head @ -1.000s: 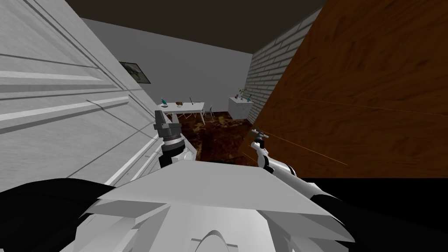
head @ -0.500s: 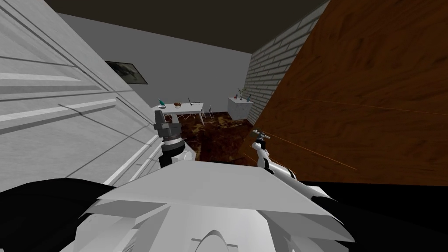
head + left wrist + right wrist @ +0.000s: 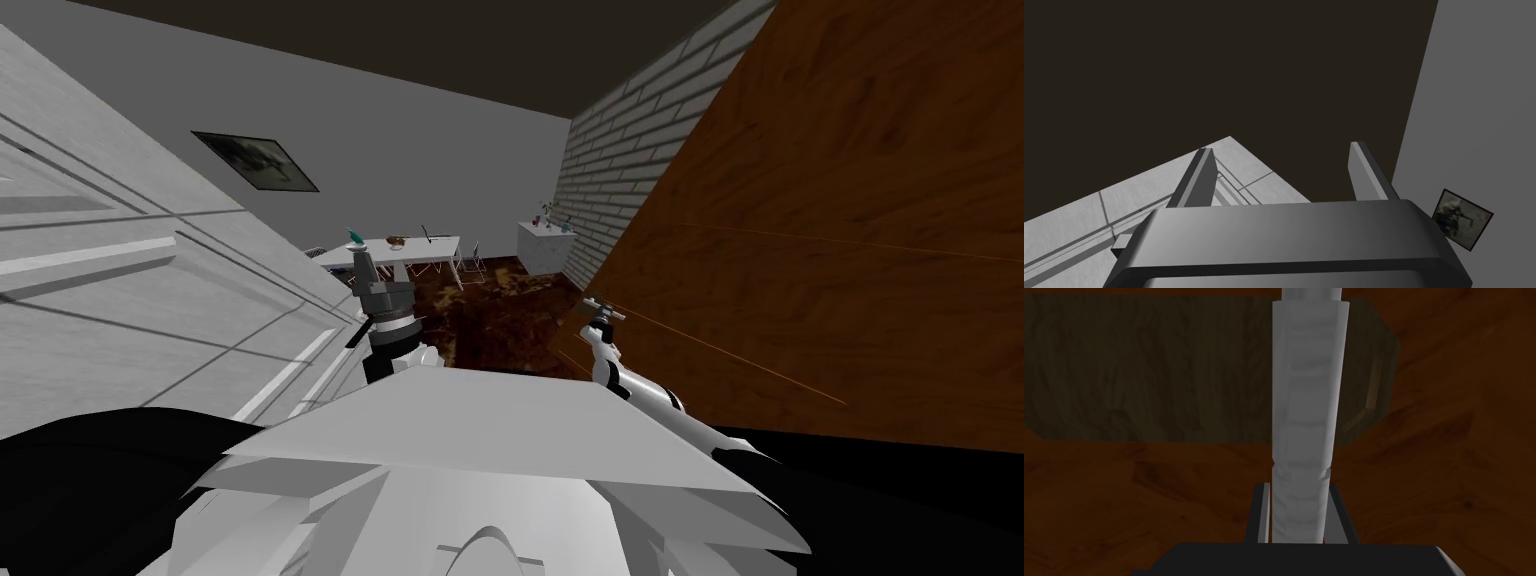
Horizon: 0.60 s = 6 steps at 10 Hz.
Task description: Push the door open
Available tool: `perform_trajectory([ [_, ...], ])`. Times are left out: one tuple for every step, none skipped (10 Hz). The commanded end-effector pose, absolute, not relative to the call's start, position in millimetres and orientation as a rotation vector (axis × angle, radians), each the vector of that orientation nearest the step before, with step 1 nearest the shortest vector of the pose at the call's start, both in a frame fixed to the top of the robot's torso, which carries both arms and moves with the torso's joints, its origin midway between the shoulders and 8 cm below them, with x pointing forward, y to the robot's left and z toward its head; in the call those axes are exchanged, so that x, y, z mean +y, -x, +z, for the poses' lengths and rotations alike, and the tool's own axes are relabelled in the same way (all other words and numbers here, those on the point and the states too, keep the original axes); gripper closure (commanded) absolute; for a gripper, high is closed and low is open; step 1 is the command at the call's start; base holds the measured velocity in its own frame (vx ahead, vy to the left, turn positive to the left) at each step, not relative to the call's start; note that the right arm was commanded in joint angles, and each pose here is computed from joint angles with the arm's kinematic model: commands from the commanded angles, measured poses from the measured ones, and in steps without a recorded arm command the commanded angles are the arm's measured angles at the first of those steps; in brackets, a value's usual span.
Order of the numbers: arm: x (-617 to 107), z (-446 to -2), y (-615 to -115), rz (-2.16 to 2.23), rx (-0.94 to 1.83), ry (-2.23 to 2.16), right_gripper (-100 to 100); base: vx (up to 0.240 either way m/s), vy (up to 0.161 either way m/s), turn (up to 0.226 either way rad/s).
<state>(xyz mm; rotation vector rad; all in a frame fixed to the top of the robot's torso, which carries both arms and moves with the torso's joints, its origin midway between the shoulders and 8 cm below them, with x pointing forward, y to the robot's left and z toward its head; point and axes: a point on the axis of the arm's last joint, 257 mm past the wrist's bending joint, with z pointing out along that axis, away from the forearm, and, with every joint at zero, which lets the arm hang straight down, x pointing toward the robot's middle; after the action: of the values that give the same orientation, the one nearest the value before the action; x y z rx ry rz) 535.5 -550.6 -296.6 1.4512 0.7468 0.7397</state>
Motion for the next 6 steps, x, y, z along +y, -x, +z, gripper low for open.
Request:
perform_trajectory([
  [-564.0, -293.7, -529.1, 0.724, 0.727, -1.448, 100, 0.180, 0.048, -0.059],
  [-570.2, -293.3, -525.4, 0.714, 0.716, -1.451, 100, 0.186, 0.048, -0.055],
  [-575.4, -293.0, -522.2, 0.706, 0.707, -1.453, 100, 0.203, 0.062, -0.066],
  [-579.5, -292.8, -519.6, 0.700, 0.700, -1.455, 100, 0.184, 0.049, -0.065],
  [-576.9, -296.1, -518.9, 0.701, 0.705, -1.458, 100, 0.073, 0.012, -0.043],
  [-588.5, -294.3, -511.7, 0.681, 0.685, -1.462, 100, 0.129, -0.004, -0.038],
])
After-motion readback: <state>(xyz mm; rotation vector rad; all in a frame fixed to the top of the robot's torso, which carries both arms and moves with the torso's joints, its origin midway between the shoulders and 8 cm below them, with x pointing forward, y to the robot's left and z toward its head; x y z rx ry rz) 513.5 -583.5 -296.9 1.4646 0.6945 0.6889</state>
